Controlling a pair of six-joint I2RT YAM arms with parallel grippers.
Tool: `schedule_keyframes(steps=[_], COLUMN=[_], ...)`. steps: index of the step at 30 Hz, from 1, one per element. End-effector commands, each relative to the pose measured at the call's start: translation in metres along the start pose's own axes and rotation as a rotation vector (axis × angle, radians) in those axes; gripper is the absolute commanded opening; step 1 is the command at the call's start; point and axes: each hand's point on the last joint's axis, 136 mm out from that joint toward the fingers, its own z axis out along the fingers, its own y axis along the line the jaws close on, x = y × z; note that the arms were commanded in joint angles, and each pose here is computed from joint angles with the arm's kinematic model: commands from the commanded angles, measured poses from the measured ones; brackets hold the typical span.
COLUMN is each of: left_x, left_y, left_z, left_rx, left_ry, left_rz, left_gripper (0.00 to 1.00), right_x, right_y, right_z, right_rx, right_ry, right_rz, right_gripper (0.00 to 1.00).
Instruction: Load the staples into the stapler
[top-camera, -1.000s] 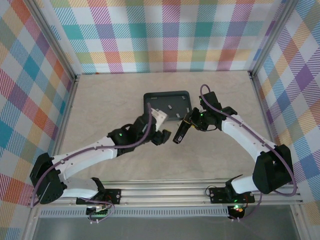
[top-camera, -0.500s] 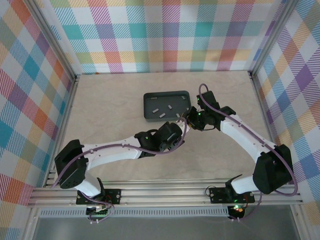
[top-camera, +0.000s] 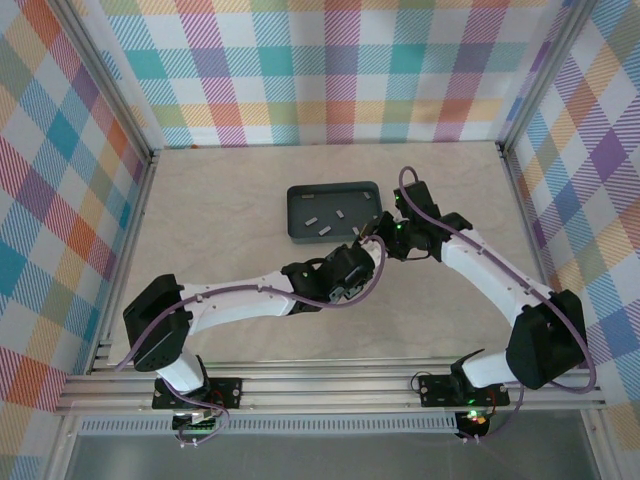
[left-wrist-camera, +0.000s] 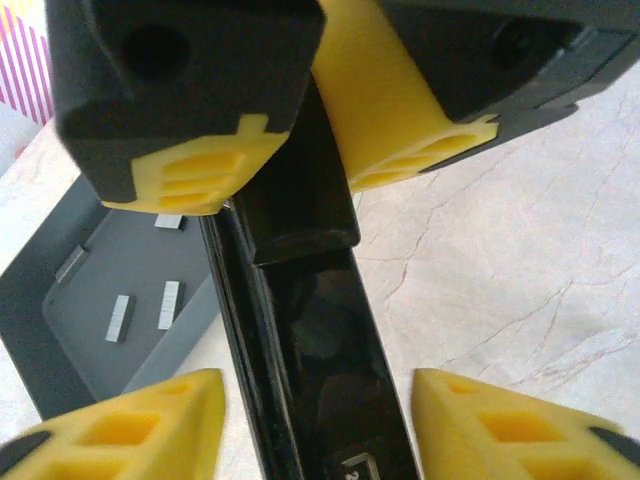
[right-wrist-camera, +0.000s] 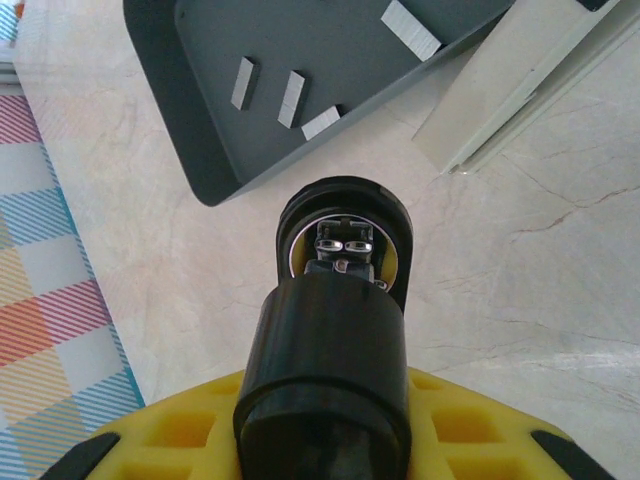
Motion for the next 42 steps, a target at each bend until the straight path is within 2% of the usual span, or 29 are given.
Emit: schedule_keyframes(steps=[1, 5, 7, 10, 13, 16, 19, 21, 25, 28, 32, 33, 35, 42], left_x=[-0.002, -0.001, 0.0, 0.002, 0.004, 0.007, 0.005, 0.004, -0.002, -0.01, -0.023, -0.025, -0.031, -0.051], left_y=[0.009, 0.01, 0.013, 0.019, 0.027, 0.038, 0.045, 0.059, 0.078, 0.086, 0.087, 0.085, 0.083, 0.083], left_z=[-0.003, -0.007, -0.008, -0.012, -0.016, -0.021, -0.032, -0.037, -0.051, -0.06, -0.073, -0.077, -0.083, -0.1], left_rx=[-0.056, -0.043, -0.038, -0.005, 0.064, 0.167, 0.34, 0.373, 0.453, 0.533, 0.646, 0.676, 0.72, 0.794], left_ry=[-0.018, -0.027, -0.025, -0.025, -0.048, -0.082, -0.16, -0.202, -0.284, -0.356, -0.423, -0.436, -0.46, -0.551], left_rz=[0.001, -0.003, -0.008, -0.032, -0.071, -0.137, -0.216, -0.28, -0.322, -0.35, -0.34, -0.33, -0.31, -0.269], left_gripper=[0.38, 0.27, 0.2, 0.16, 0.14, 0.14, 0.14, 0.14, 0.13, 0.11, 0.08, 0.05, 0.01, 0.0], right_x=[0.0, -0.001, -0.001, -0.006, -0.014, -0.021, -0.024, -0.025, -0.021, -0.005, 0.017, 0.02, 0.024, 0.031], right_y=[0.032, 0.035, 0.037, 0.039, 0.041, 0.043, 0.046, 0.049, 0.055, 0.059, 0.053, 0.049, 0.041, 0.038], right_z=[-0.024, -0.026, -0.029, -0.038, -0.049, -0.059, -0.066, -0.072, -0.079, -0.079, -0.072, -0.07, -0.066, -0.078], right_rx=[-0.106, -0.117, -0.124, -0.137, -0.146, -0.151, -0.162, -0.179, -0.246, -0.32, -0.39, -0.408, -0.449, -0.655], right_ry=[-0.017, -0.02, -0.027, -0.079, -0.158, -0.216, -0.265, -0.314, -0.386, -0.363, -0.287, -0.276, -0.255, -0.21], right_rz=[-0.028, -0.036, -0.053, -0.128, -0.253, -0.39, -0.537, -0.645, -0.867, -1.052, -1.208, -1.247, -1.269, -1.238], right_gripper=[0.14, 0.2, 0.32, 0.54, 0.62, 0.65, 0.65, 0.65, 0.64, 0.64, 0.67, 0.67, 0.68, 0.75])
